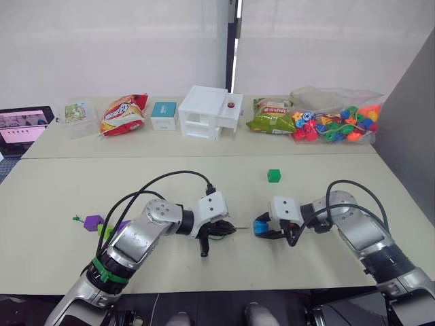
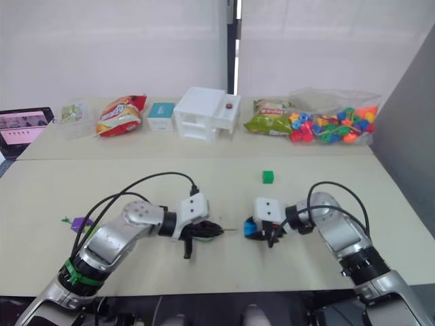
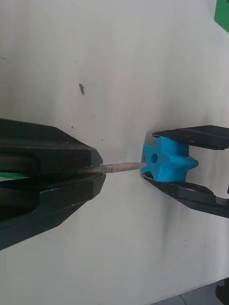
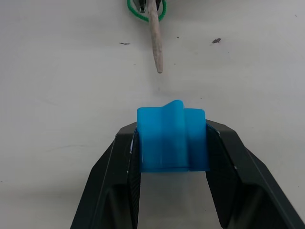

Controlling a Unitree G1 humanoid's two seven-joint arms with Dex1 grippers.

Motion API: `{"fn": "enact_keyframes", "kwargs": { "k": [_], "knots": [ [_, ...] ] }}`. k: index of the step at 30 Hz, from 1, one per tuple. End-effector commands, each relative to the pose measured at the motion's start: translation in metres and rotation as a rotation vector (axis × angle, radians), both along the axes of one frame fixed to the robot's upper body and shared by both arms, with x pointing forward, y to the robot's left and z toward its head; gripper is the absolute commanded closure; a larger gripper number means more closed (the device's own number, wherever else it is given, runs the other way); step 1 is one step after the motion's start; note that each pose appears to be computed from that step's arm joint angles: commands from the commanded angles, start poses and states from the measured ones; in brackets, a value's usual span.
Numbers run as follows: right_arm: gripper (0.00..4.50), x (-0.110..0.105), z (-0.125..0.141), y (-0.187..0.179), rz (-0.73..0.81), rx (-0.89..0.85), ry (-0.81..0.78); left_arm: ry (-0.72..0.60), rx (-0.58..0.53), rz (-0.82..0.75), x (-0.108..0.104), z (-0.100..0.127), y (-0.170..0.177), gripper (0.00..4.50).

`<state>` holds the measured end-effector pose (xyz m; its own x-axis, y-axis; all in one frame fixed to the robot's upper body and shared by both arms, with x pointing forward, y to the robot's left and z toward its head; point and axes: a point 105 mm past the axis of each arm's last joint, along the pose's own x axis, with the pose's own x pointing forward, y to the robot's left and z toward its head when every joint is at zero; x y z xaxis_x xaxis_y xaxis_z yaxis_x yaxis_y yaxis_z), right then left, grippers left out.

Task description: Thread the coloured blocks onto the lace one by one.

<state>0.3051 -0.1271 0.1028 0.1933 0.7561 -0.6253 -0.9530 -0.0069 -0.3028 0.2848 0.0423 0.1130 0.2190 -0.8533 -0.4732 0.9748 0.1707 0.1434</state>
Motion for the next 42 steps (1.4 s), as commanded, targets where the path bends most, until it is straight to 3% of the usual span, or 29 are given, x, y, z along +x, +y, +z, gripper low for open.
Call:
{"fn": "enact_keyframes", "kwargs": {
  "k": [1, 28, 42],
  "knots": [
    [3.14, -0.002, 0.004, 0.004, -0.002, 0.011, -0.015, -0.039, -0.008, -0.021, 0.000, 0.009, -0.006, 4.50],
    [3.14, -0.012, 0.010, 0.015, 0.002, 0.030, -0.004, -0.038, 0.006, -0.072, 0.002, 0.002, -0.022, 4.50],
    [3.14, -0.019, 0.014, 0.032, 0.028, 0.043, -0.005, -0.034, -0.033, -0.173, -0.003, -0.001, -0.056, 4.50]
  ]
}}
